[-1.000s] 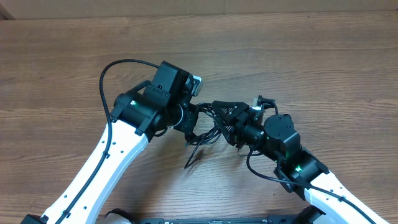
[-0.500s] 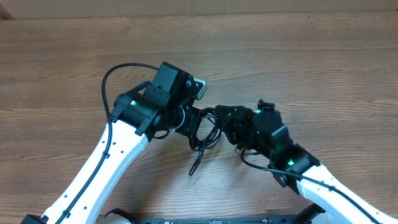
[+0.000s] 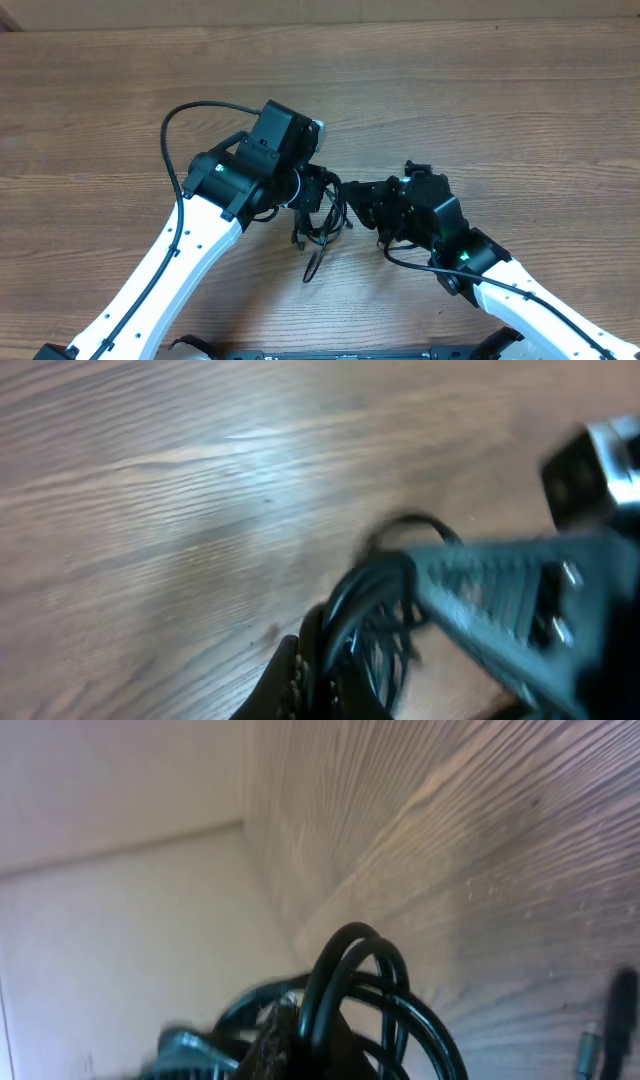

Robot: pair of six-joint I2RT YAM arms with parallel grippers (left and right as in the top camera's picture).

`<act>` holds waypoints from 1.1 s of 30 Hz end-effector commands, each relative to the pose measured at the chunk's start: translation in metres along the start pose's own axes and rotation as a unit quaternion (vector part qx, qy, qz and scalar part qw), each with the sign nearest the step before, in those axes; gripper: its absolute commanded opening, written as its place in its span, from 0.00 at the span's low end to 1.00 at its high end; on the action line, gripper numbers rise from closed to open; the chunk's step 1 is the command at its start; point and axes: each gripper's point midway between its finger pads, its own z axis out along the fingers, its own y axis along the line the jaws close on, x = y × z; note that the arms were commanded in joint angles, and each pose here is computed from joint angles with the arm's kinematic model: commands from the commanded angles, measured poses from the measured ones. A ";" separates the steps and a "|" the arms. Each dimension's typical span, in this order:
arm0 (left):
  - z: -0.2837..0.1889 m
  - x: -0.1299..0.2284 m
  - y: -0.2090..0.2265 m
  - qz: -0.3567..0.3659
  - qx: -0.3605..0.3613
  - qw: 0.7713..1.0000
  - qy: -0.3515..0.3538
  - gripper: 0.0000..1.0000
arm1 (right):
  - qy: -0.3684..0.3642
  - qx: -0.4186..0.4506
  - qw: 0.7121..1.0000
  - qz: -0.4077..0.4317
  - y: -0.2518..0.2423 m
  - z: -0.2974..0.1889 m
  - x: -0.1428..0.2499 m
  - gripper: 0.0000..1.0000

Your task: Untangle cables

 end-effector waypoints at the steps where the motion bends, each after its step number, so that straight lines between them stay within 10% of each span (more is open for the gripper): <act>1: -0.024 -0.041 0.061 -0.144 -0.132 0.974 -0.115 0.05 | 0.136 0.004 0.988 -0.069 -0.007 -0.005 0.048 0.04; 7: -0.029 -0.046 0.084 -0.203 -0.147 0.960 -0.128 0.28 | 0.177 -0.007 0.973 -0.149 -0.010 -0.009 0.062 0.04; 14: -0.025 -0.036 0.078 -0.206 -0.124 0.966 -0.098 0.82 | 0.045 0.036 0.967 -0.247 -0.023 0.000 0.014 0.04; 22: -0.009 0.001 0.034 -0.100 -0.004 0.995 0.012 0.66 | 0.023 0.023 0.937 -0.349 -0.015 0.001 0.007 0.04; 27: -0.006 0.017 0.011 0.106 0.076 0.990 0.042 0.57 | 0.036 0.012 0.955 -0.294 -0.011 0.001 0.012 0.04; 33: 0.014 0.043 0.021 0.149 0.076 0.983 0.079 0.52 | 0.090 -0.018 0.971 -0.222 -0.001 -0.003 0.030 0.04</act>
